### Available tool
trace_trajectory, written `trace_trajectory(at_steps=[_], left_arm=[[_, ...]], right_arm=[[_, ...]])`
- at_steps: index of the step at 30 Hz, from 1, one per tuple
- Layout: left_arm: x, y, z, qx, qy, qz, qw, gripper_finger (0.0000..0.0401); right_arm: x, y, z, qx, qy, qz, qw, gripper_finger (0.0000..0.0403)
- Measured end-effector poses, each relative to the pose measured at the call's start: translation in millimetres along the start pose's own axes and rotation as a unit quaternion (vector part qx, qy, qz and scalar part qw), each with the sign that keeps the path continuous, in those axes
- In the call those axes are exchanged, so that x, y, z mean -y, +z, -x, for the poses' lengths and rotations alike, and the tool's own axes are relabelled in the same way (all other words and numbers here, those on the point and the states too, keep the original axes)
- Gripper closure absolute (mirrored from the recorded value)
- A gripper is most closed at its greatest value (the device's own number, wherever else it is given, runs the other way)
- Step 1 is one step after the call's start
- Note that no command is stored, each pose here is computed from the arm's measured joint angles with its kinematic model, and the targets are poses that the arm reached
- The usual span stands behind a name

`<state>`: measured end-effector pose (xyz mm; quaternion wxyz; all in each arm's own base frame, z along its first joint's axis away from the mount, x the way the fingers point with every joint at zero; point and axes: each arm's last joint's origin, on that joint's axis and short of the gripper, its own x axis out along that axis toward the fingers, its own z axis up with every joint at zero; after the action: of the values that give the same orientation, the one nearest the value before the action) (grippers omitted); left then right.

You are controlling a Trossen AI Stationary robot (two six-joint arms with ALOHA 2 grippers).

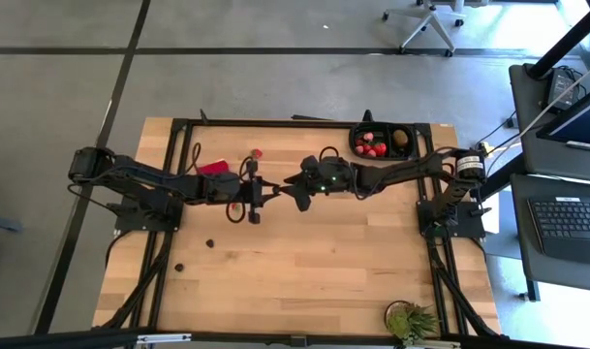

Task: Pick and placing Produce into tupperware
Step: Put the black raspberry into the black bin

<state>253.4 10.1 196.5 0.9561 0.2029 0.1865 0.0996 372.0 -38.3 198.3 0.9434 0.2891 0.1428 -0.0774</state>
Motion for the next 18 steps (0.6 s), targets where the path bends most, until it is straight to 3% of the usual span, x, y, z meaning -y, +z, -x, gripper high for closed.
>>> trace_trajectory(at_steps=[18], left_arm=[[-1, 5, 0, 0.027, -0.002, 0.005, 1.000, 0.0298]], right_arm=[[-15, 0, 0, 0.013, 0.058, 0.010, 0.998, 0.0190]])
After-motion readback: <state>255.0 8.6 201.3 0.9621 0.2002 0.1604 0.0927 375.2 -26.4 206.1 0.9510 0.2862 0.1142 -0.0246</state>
